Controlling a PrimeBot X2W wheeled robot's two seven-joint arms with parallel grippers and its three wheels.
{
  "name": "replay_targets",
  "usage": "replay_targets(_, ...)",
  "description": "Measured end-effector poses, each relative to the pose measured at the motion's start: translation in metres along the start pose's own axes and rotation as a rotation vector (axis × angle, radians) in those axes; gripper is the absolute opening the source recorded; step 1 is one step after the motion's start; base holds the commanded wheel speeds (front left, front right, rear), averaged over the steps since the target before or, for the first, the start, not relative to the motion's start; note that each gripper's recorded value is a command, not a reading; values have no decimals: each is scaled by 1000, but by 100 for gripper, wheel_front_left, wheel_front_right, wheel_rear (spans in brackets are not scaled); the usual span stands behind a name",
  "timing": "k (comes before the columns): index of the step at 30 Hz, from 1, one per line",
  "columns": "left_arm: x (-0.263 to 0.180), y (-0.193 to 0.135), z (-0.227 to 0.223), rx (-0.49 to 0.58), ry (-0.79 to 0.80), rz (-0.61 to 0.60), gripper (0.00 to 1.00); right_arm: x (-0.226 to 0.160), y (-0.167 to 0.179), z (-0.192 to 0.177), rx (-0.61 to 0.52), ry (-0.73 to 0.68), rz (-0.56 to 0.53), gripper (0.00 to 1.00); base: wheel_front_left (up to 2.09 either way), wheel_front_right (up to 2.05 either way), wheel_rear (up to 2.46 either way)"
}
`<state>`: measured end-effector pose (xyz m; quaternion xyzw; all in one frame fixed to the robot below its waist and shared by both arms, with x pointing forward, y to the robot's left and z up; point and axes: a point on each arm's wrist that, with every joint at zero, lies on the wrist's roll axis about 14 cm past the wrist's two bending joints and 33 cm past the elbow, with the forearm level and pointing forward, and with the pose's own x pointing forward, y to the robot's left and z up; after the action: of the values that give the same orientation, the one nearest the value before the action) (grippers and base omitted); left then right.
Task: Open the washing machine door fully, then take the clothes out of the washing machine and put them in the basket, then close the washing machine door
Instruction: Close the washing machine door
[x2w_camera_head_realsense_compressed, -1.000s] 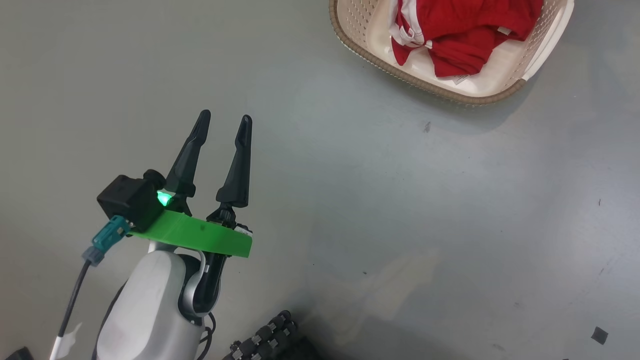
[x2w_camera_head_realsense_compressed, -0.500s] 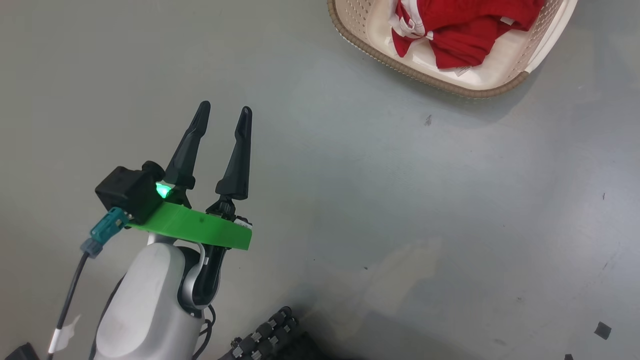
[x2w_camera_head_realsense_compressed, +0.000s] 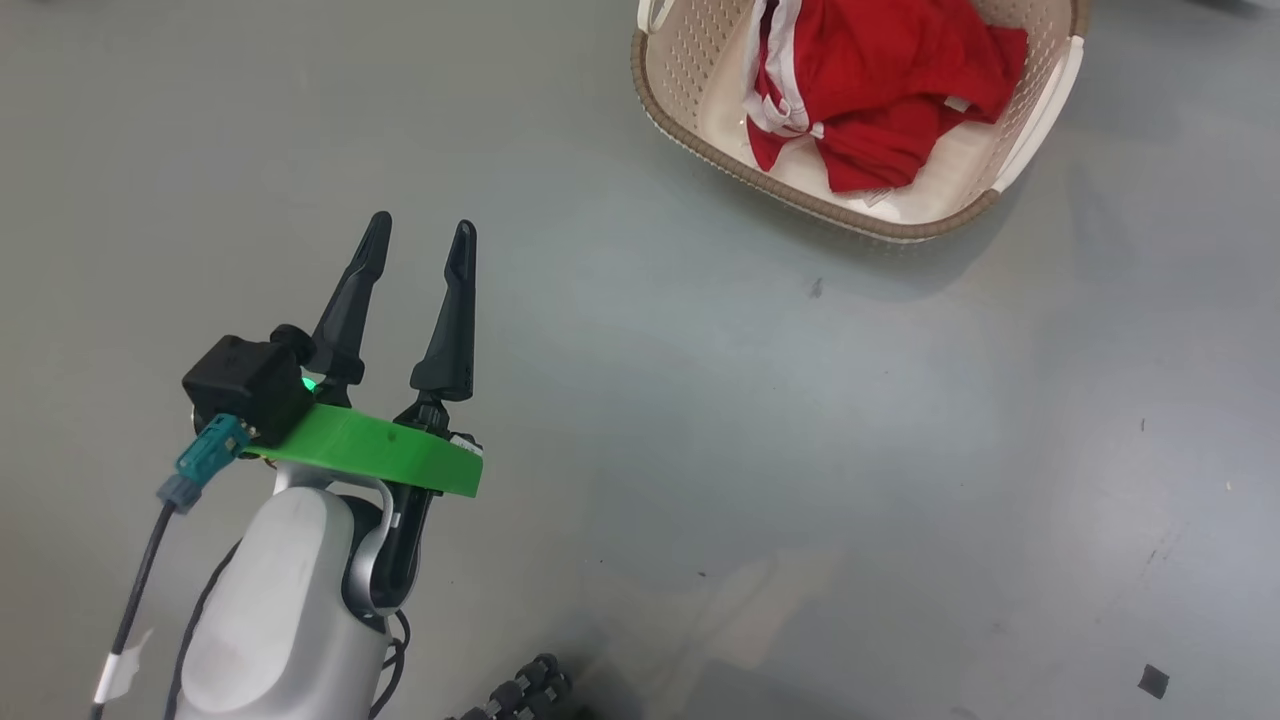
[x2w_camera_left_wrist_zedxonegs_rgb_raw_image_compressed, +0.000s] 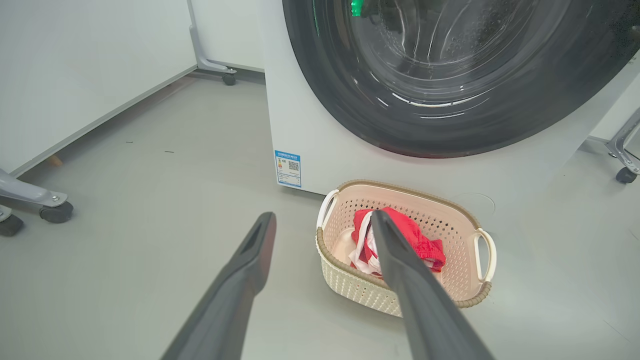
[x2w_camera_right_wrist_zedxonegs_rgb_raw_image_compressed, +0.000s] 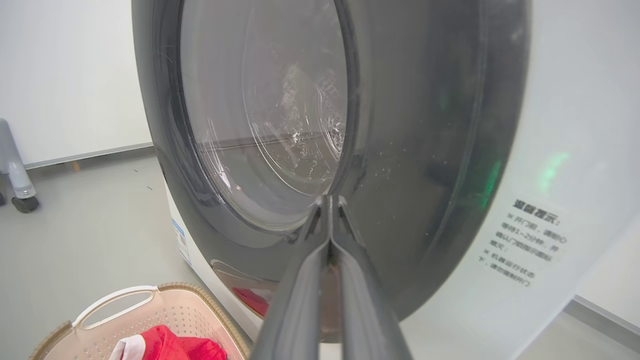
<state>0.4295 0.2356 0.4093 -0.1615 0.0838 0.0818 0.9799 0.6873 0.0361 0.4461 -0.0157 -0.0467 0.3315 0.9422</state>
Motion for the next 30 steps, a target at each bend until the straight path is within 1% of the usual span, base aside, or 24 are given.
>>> replay_targets(4,-2,-2,13,3,-34,-8,100,-15,20,0,41,27,18,0,0,0,0)
replay_targets(10,-4,-7,29,22,-79,-23,100,-41,29,12,54,49,12,0,0,0,0)
replay_targets(15,-14,-4,25,36,-61,-29,100,-70,36,17,81,75,-10,0,0,0,0)
replay_targets(21,-21,-22,19,22,-48,-83,100,-110,29,26,103,103,-76,0,0,0,0)
replay_targets(27,-30,-41,21,-5,-58,-134,100,-155,10,51,108,74,-199,0,0,0,0)
replay_targets(30,-37,-51,20,-7,-56,-164,100,-184,1,56,122,79,-273,0,0,0,0)
